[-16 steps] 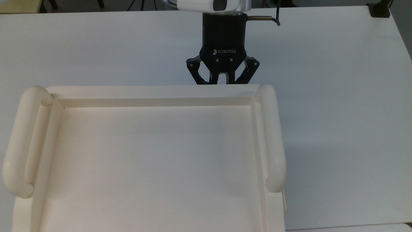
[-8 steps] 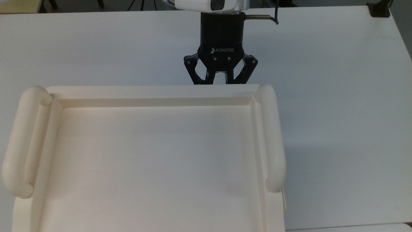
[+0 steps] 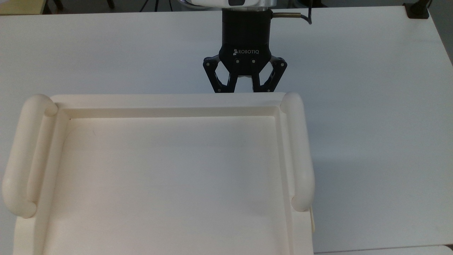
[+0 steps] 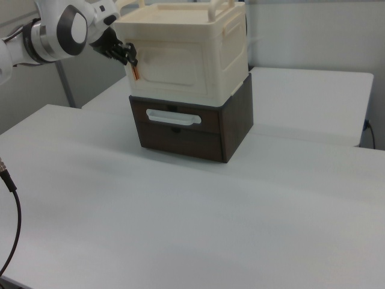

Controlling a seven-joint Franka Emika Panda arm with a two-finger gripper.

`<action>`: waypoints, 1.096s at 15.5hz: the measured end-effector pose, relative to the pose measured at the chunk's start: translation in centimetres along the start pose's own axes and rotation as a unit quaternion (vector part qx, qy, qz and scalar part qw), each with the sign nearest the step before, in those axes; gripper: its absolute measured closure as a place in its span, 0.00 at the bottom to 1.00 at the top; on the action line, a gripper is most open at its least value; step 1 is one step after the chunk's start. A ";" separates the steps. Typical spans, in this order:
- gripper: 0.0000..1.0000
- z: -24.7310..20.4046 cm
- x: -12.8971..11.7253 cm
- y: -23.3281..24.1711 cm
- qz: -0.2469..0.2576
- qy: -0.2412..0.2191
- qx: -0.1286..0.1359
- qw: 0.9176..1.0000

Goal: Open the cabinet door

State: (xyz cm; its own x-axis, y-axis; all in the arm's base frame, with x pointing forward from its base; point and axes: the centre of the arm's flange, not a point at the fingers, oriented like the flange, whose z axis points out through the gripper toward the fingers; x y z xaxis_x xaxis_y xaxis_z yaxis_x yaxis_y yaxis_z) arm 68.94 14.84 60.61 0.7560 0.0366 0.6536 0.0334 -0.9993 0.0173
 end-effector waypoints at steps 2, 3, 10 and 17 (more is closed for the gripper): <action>0.61 -0.3 0.4 -0.2 0.003 0.014 0.004 1.000; 0.61 -0.3 0.6 -0.3 0.003 0.020 0.006 1.000; 0.71 0.6 0.3 -0.5 -0.009 0.020 -0.001 1.000; 0.82 0.8 0.3 -0.6 -0.010 0.024 0.000 1.000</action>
State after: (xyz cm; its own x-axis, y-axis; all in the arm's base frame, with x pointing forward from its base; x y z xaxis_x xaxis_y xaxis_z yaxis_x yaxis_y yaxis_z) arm 69.65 15.51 60.21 0.7236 0.0568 0.6879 0.0485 -0.9983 0.0314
